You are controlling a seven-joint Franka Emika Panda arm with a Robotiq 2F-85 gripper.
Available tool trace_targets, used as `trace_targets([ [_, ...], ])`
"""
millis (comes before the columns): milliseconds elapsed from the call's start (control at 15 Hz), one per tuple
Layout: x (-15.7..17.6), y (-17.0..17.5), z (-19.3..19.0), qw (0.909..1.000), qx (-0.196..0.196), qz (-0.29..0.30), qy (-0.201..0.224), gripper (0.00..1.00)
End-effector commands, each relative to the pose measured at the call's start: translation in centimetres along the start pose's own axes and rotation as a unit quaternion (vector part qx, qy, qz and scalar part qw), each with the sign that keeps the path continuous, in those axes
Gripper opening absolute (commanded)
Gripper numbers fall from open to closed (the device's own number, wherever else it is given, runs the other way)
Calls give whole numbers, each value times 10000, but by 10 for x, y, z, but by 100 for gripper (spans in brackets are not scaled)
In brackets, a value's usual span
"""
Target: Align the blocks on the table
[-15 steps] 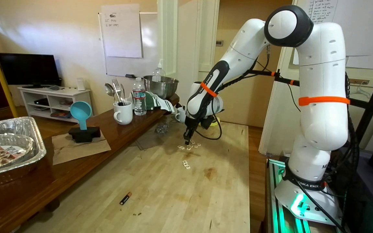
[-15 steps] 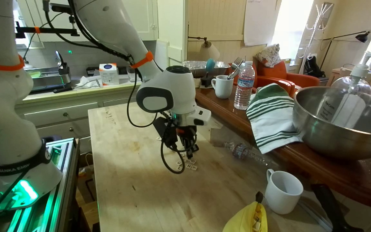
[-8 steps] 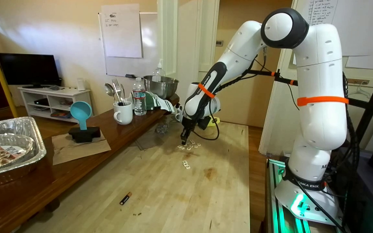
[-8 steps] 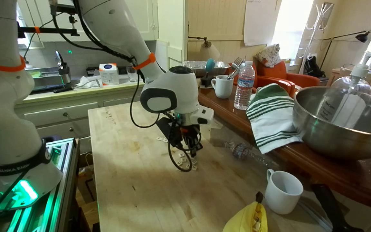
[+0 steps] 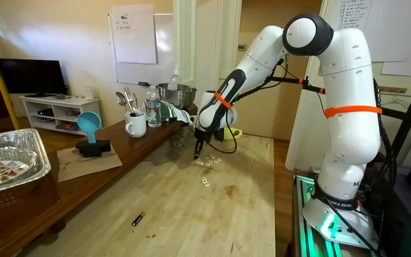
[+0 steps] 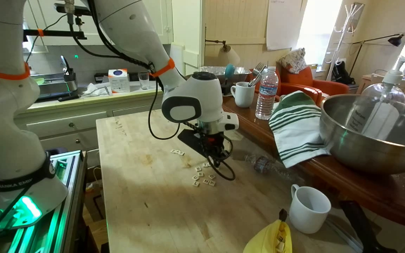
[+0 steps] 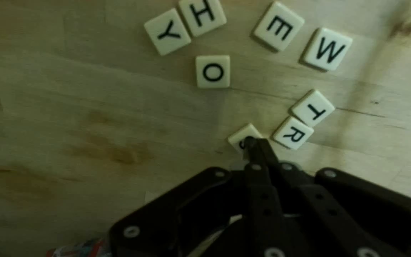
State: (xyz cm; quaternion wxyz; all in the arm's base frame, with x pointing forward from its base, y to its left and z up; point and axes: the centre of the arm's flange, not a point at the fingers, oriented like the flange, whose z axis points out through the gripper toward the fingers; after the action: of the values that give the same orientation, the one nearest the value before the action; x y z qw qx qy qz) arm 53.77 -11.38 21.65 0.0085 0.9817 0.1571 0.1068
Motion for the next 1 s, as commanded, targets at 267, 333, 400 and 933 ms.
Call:
trace_targets([
  [267, 11, 2, 28, 9940, 83, -1083, 131, 0],
  [333, 13, -1, 31, 9925, 123, -1209, 136, 0],
  [400, 14, -4, 32, 9909, 168, -1330, 133, 0],
  [933, -2, -45, 32, 9607, 669, -2693, -9, 0],
])
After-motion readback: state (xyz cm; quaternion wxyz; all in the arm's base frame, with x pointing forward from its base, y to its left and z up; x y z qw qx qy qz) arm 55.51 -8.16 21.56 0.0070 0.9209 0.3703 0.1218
